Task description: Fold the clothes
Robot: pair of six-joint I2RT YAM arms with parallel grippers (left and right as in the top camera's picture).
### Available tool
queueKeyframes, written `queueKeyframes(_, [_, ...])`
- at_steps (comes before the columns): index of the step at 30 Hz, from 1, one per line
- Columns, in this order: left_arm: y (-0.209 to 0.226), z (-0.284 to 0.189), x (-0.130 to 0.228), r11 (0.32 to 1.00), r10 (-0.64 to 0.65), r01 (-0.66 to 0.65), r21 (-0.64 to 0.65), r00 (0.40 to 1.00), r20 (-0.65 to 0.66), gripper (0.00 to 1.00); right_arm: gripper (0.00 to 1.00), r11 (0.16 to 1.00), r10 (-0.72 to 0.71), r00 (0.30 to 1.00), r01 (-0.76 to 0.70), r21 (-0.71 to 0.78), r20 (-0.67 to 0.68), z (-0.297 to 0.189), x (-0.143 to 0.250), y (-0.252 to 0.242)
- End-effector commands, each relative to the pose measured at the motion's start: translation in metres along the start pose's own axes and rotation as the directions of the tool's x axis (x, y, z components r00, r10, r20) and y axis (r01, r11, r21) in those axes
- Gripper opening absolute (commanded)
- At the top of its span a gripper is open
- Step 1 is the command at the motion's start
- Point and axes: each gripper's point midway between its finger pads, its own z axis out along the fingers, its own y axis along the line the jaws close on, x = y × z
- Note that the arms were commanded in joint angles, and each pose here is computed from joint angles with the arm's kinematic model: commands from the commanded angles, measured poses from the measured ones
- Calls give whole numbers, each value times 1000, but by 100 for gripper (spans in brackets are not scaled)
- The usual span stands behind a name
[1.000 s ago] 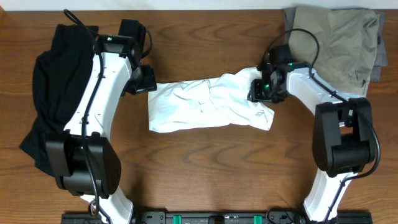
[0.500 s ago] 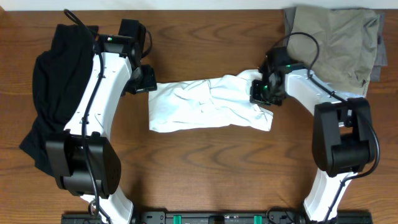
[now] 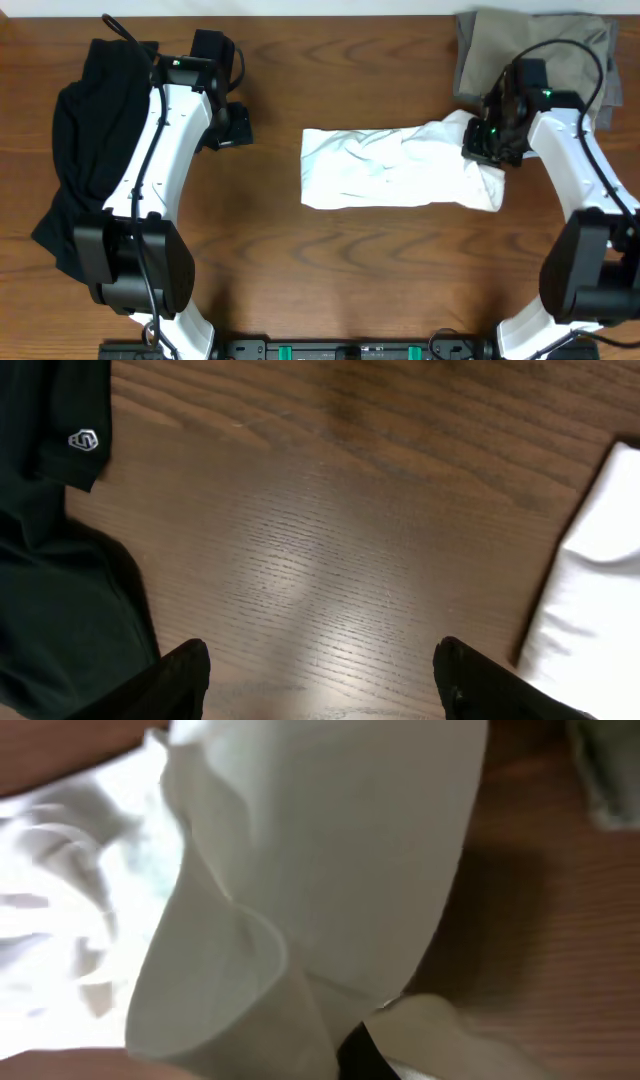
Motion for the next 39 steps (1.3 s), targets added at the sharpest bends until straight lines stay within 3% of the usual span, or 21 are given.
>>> queueKeyframes(1, [5,4,-2,999,2,-2,-32,1000,0,73,1,996,-79,995,81,-26,66,-26,-12,23])
queueKeyframes(15, [5,4,-6,999,0,1,-34,1000,20,73,1,932,-302,933,332,-147,194,-47,5,176])
queueKeyframes(30, [4,4,-8,1000,-1,2,-31,1000,28,73,1,842,-470,874,485,-235,124,30,76,280])
queueKeyframes(32, [4,4,-10,1000,-2,3,-30,999,33,73,4,827,-493,862,507,-245,119,33,87,289])
queueKeyframes(36, [4,4,-15,1000,-8,10,-24,999,52,73,25,781,-552,825,562,-273,121,30,106,304])
queueKeyframes(39, [9,4,-23,999,-31,32,-18,997,76,73,31,747,-578,808,581,-323,117,22,118,313])
